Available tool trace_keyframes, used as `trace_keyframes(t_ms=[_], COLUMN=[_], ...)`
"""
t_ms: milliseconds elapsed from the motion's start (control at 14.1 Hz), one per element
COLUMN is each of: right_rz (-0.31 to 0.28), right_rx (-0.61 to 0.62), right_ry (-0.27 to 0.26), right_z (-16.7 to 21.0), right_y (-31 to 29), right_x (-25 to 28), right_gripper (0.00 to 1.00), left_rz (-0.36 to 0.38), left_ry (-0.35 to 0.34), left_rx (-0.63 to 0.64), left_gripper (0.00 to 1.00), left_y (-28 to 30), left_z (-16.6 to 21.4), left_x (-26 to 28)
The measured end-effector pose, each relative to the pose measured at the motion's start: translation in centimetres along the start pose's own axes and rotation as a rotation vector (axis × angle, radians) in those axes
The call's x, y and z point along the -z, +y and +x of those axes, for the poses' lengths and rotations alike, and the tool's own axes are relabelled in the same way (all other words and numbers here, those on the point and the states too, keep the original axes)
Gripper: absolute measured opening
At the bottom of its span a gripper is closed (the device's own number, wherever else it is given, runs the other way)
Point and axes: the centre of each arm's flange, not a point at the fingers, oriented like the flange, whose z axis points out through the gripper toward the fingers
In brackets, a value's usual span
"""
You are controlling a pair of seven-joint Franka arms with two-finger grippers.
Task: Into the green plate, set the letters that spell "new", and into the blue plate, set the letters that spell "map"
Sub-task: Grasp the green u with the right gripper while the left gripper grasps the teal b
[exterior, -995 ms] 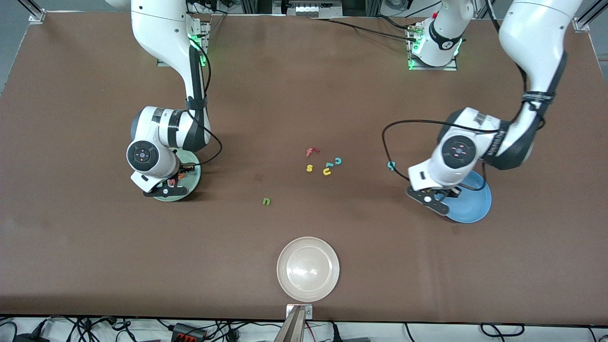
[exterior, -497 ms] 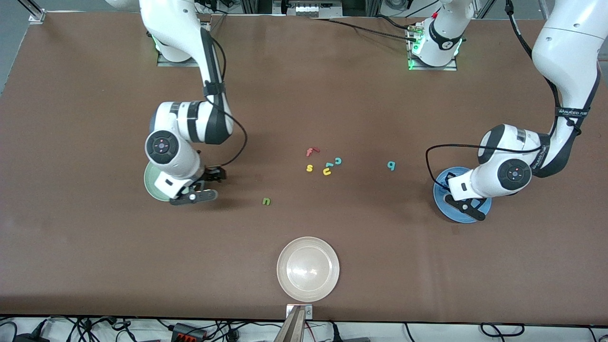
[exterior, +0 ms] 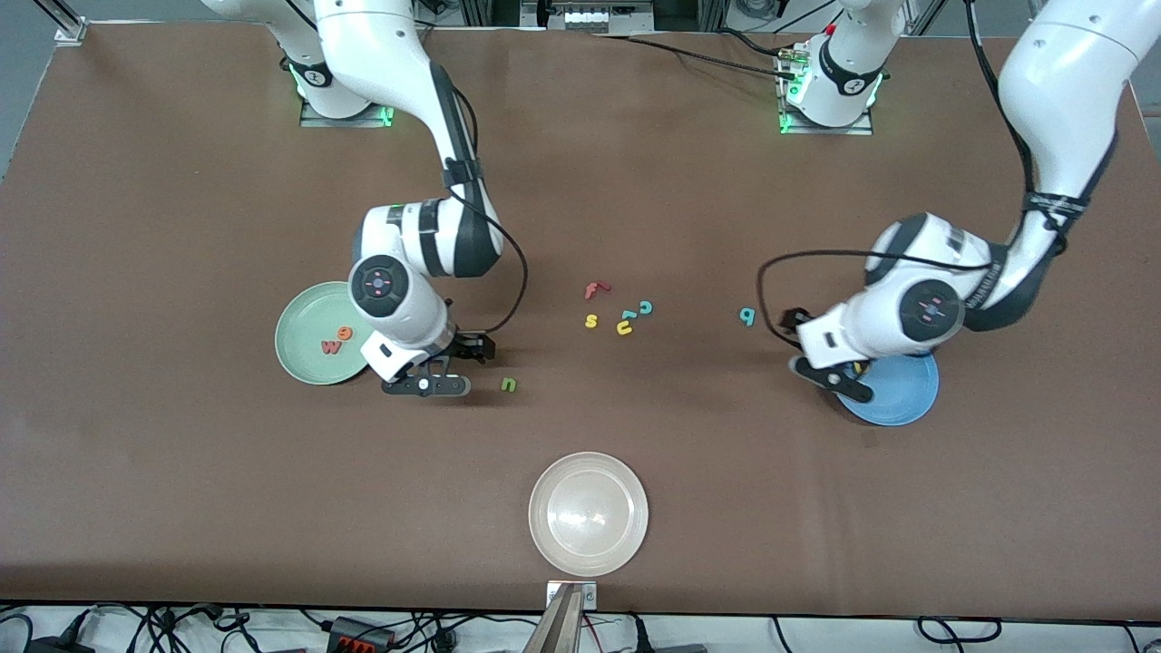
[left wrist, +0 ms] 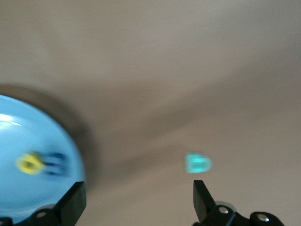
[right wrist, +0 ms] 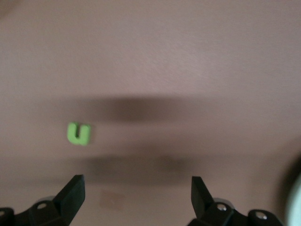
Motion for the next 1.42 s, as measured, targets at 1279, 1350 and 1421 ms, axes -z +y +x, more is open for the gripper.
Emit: trace_keyframes(t_ms=[1279,1350,1421], right_rz=[0.02,0.021,0.021], right_rx=[-0.093,-0.095,-0.098], right_ry=[0.09,0.091,0.092], right_z=[-0.5,-0.4,-0.2], right_y=[-5.6,-5.5,-5.4], right_x=[-5.7,-5.7,-5.6], right_gripper=[0.51,0.5,0.45], left_rz=[0.035,0.035,0.036], left_ry=[0.095,0.095,0.096], left_rx=[0.106,0.105,0.105], left_gripper=[0.56,0.56,0.48], left_y=[4.6,4.7,4.7], left_z=[-4.3,-4.3,-4.3], left_x=[-12.0,-11.9,-11.9])
